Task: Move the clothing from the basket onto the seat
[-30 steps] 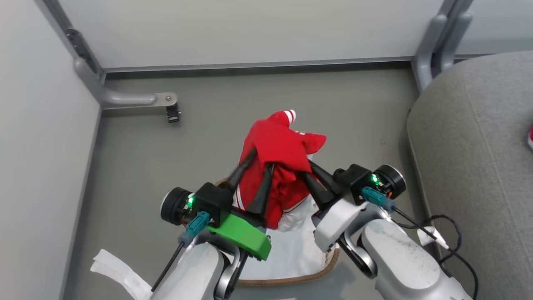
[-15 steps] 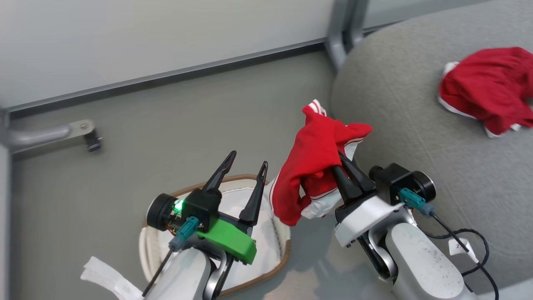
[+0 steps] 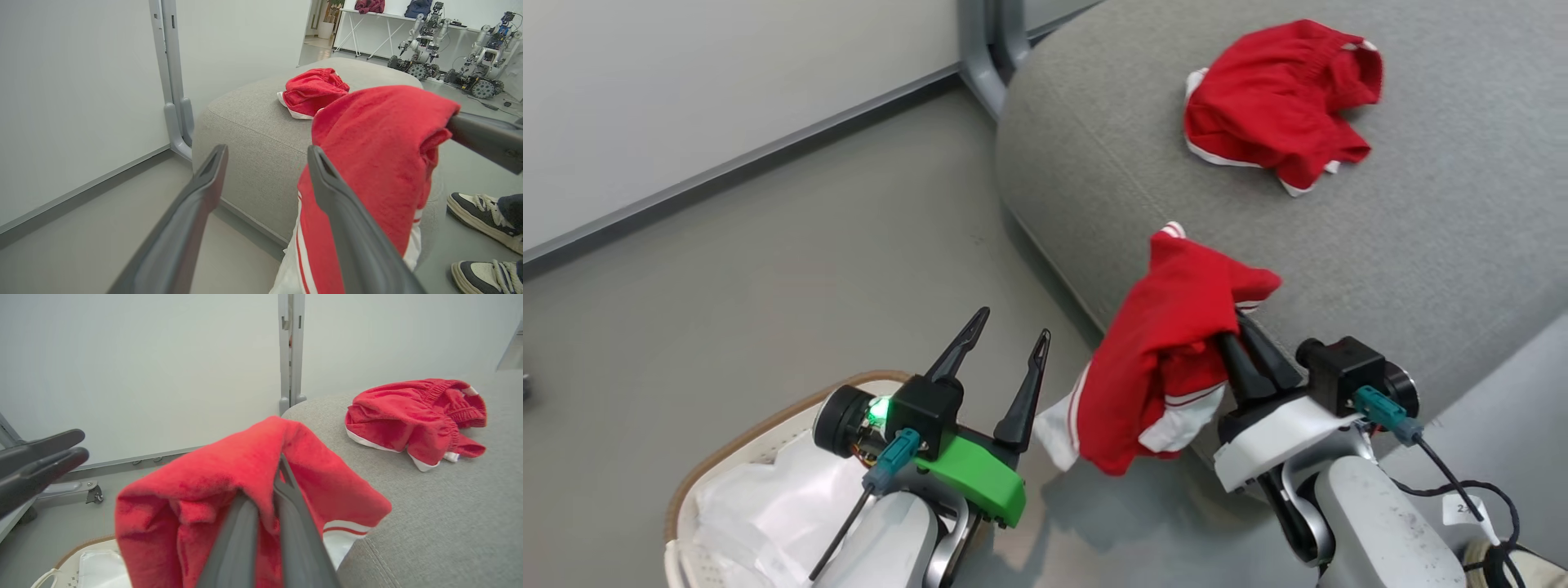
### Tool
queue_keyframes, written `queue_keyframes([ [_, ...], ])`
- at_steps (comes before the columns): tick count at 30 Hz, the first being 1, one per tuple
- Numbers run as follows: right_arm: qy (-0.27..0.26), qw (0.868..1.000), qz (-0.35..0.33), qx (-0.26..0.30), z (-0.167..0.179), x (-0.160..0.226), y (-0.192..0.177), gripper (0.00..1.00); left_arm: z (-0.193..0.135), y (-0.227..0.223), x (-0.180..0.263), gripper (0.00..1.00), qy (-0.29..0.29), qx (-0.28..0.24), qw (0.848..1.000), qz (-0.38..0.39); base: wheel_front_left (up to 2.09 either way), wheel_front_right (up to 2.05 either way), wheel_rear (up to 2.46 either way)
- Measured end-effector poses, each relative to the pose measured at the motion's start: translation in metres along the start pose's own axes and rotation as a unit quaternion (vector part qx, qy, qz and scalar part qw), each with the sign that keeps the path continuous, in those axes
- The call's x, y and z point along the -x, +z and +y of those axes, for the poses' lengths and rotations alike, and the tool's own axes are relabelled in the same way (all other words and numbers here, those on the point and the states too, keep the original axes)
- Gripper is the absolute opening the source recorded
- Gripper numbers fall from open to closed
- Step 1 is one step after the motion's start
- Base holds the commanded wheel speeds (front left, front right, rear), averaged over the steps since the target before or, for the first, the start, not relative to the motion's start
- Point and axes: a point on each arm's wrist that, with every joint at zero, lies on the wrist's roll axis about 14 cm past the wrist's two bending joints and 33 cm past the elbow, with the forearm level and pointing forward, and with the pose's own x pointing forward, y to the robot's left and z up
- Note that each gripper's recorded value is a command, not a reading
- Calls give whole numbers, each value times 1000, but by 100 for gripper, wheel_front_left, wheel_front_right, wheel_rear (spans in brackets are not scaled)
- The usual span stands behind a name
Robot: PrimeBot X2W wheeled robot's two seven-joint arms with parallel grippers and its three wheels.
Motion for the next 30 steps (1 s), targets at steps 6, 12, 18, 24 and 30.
queue_keyframes([
  [6,-38,999,3,26,-27,6,2,0,-12,-18,-9,100,-28,15,999,19,0,0,0],
  [12,-36,993,-57,97,-53,-29,57,0,0,-36,-8,100,-16,22,999,39,0,0,0],
  [18,-34,967,-124,218,-86,-71,140,0,17,-55,-5,100,-2,21,998,56,0,0,0],
  [24,-72,934,-151,316,-126,-108,204,0,43,-72,2,100,20,17,997,73,0,0,0],
  [30,-123,920,-145,344,-161,-137,221,0,68,-80,5,100,45,21,996,75,0,0,0],
])
